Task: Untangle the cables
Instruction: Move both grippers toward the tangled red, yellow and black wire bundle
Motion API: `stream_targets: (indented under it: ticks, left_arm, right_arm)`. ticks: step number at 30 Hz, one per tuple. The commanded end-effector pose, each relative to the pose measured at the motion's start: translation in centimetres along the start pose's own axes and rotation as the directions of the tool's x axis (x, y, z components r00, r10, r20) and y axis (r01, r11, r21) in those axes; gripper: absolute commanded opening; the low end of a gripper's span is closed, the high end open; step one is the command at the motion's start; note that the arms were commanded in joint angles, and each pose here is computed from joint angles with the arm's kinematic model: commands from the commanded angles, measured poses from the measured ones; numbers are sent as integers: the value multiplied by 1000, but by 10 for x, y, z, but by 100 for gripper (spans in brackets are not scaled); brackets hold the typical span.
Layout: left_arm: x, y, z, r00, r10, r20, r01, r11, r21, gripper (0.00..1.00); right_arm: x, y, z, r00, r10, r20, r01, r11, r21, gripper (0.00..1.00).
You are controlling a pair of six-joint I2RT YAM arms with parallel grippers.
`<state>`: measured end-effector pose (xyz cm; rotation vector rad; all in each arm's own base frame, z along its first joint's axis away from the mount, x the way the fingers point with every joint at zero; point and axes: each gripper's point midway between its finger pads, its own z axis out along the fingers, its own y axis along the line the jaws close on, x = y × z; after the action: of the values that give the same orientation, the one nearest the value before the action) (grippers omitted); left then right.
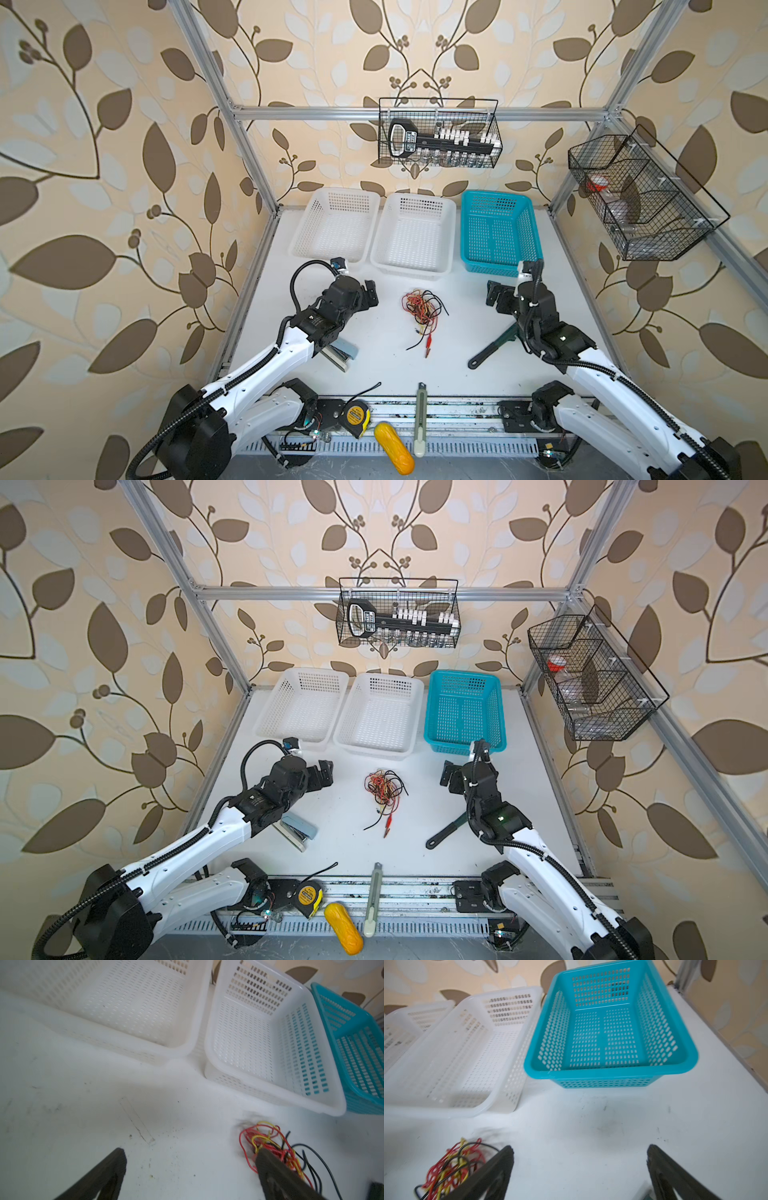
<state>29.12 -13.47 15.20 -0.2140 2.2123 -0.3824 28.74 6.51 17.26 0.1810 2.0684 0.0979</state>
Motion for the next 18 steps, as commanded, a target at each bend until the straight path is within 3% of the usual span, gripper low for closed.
stream_targets:
  ticks: [1,8,18]
  left_arm:
    - [21,-27,-10,995,-5,-95,17,992,122,99]
    - [34,-55,-10,989,5,-147,26,978,209,99]
    - [37,-78,3,987,26,-158,18,962,273,99]
  right_arm:
    - [7,16,-10,999,-27,-25,26,999,-38,98]
    - [33,70,-15,991,-65,-116,36,971,-237,94]
    - [44,129,-8,973,-109,-201,30,932,-362,82]
